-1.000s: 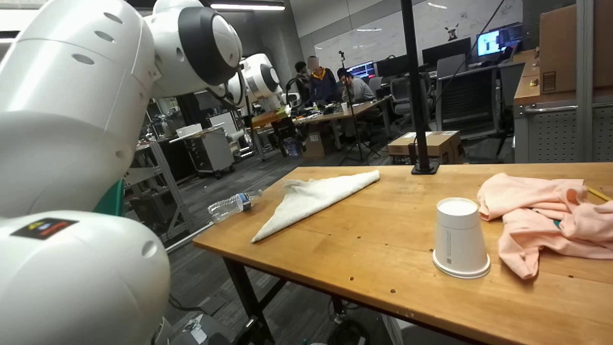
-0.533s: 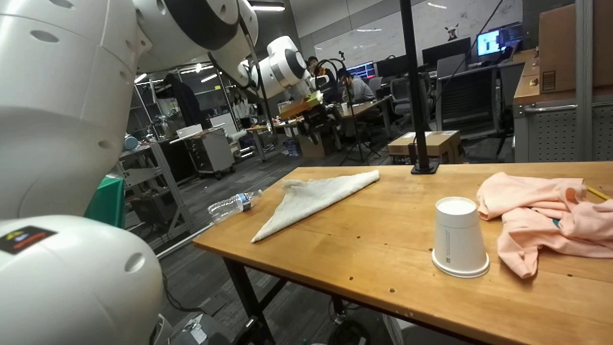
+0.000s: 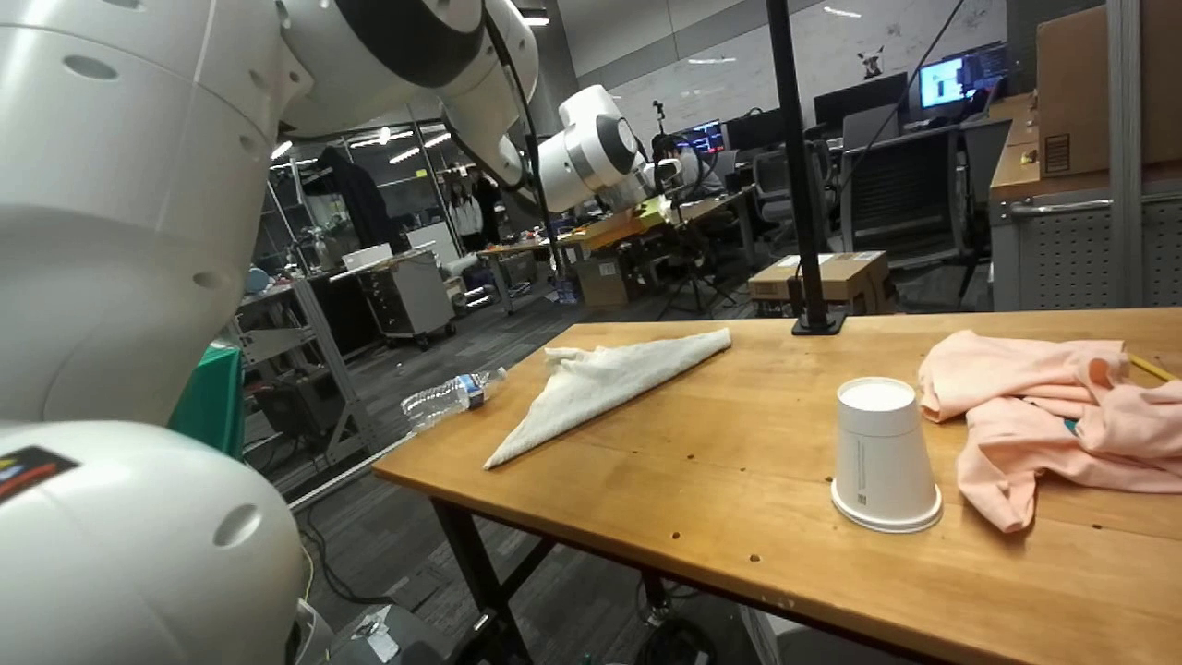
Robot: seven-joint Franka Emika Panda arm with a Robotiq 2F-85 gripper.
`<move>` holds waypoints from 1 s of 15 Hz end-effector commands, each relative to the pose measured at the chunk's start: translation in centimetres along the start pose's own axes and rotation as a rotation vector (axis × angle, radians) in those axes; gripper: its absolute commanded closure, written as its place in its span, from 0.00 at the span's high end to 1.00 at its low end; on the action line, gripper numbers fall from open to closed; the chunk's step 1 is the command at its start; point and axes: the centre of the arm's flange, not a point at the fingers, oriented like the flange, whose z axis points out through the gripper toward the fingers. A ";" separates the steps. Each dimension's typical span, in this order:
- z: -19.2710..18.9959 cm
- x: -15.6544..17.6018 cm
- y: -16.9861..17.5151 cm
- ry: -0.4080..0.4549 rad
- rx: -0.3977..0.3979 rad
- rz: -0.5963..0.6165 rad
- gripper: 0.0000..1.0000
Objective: Fold the white towel into a triangle twice
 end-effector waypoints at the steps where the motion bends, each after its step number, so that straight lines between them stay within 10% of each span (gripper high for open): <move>1: 0.9 1.8 2.0 0.059 -0.003 0.070 1.00; 15: 11.1 1.8 0.8 -0.023 -0.030 0.267 1.00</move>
